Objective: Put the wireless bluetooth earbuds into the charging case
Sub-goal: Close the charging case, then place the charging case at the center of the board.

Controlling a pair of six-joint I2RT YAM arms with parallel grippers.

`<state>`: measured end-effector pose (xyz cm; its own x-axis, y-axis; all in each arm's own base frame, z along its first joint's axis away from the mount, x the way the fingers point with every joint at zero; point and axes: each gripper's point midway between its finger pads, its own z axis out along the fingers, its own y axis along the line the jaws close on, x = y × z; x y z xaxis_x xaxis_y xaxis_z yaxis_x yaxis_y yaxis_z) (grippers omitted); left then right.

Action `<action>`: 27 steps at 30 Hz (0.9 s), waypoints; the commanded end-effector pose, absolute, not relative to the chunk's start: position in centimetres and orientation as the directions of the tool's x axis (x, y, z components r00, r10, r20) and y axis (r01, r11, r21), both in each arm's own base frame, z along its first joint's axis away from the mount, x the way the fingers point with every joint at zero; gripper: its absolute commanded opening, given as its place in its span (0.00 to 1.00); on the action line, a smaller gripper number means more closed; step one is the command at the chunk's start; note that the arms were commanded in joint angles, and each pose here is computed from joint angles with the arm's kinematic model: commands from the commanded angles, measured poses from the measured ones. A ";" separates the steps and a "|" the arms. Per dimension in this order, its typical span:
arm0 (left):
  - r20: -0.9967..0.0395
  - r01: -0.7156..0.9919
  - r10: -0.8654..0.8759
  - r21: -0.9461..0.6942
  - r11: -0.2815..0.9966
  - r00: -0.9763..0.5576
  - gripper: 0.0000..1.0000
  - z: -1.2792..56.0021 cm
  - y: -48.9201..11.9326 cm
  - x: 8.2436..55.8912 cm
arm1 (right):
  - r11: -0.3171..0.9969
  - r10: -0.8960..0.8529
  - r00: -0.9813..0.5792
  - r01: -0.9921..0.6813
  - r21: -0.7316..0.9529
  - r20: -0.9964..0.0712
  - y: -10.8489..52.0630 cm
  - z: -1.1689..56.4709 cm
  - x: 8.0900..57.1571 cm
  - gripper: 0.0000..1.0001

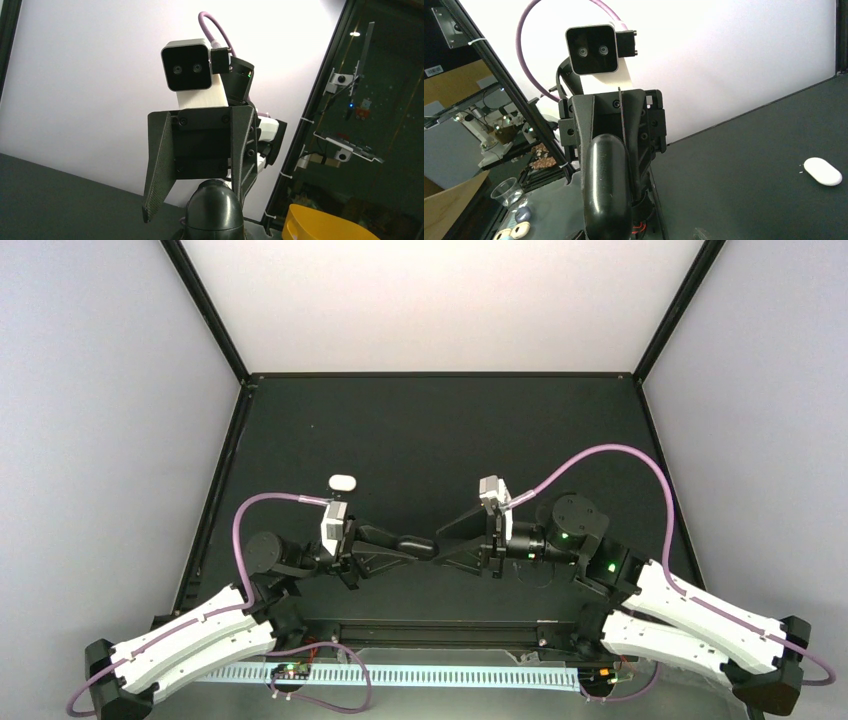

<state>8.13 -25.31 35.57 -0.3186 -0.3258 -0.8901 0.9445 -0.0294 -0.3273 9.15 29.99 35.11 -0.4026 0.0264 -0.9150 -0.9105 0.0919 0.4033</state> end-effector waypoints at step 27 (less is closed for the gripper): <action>-0.874 0.942 -0.360 -0.333 -0.045 -0.326 0.02 36.8 -25.3 8.2 | 0.030 0.063 -0.389 -0.920 0.391 -0.919 30.8 37.3 9.0 0.47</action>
<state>8.50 -25.78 35.19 -0.3550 -0.3181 -0.8791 0.9312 -0.0368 -0.3627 9.25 31.04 34.93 -0.4247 0.0128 -0.9052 -0.9029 0.0670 0.4246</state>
